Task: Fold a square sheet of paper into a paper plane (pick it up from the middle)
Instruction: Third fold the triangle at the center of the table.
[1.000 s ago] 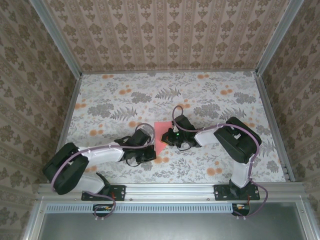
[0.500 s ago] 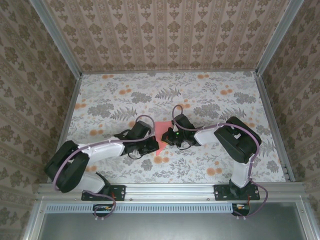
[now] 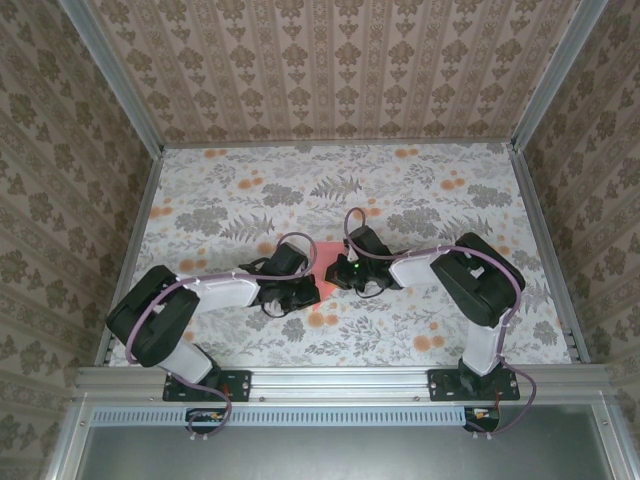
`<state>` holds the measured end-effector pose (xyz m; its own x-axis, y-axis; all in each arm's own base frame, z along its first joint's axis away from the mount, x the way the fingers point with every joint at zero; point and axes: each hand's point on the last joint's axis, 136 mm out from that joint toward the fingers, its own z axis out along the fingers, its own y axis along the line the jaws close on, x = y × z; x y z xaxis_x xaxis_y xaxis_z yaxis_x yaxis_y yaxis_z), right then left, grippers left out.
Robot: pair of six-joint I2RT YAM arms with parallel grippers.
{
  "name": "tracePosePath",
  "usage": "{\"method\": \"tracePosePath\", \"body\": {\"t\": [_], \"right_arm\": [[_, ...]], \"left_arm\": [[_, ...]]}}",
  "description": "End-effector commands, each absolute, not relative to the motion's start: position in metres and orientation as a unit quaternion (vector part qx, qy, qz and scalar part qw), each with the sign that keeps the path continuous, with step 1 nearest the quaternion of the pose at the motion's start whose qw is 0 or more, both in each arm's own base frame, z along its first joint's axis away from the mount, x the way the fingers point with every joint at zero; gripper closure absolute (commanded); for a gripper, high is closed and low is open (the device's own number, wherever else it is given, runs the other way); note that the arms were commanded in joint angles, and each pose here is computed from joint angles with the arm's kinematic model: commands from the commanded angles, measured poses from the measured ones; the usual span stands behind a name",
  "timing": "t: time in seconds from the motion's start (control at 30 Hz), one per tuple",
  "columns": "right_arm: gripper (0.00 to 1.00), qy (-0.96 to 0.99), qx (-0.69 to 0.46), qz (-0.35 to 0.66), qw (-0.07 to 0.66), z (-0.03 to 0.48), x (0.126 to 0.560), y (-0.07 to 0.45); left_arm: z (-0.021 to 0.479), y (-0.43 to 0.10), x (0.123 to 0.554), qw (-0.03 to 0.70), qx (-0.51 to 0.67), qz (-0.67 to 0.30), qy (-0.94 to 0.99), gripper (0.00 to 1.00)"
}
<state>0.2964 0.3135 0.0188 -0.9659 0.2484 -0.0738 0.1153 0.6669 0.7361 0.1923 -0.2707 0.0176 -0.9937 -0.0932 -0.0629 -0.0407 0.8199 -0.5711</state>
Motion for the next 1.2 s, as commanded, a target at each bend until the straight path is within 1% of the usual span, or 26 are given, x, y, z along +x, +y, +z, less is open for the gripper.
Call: {"method": "tracePosePath", "body": {"t": [0.0,0.23,0.4,0.5,0.73,1.0,1.17], "right_arm": [[1.0,0.914,0.065,0.387,0.104,0.03,0.296,0.31],[1.0,0.922,0.04,0.378,0.078,0.013,0.271,0.316],[1.0,0.928,0.038,0.365,0.065,0.002,0.267,0.314],[1.0,0.931,0.04,0.356,0.067,-0.003,0.272,0.306],[1.0,0.937,0.091,0.328,0.085,-0.015,0.307,0.258],[1.0,0.942,0.127,0.29,0.114,-0.004,0.338,0.219],[1.0,0.936,0.122,0.296,0.146,0.036,0.331,0.217]], "left_arm": [[-0.007,-0.247,0.174,0.002,-0.038,-0.237,0.971,1.0],[-0.011,-0.245,0.174,-0.004,-0.038,-0.229,0.973,1.0],[-0.013,-0.241,0.171,-0.01,-0.041,-0.218,0.975,1.0],[-0.017,-0.235,0.166,-0.02,-0.044,-0.201,0.978,1.0],[-0.031,-0.222,0.15,-0.058,-0.047,-0.178,0.981,1.0],[-0.029,-0.219,0.153,-0.053,-0.044,-0.181,0.981,1.0],[-0.013,-0.23,0.172,-0.02,-0.013,-0.208,0.978,1.0]]}}
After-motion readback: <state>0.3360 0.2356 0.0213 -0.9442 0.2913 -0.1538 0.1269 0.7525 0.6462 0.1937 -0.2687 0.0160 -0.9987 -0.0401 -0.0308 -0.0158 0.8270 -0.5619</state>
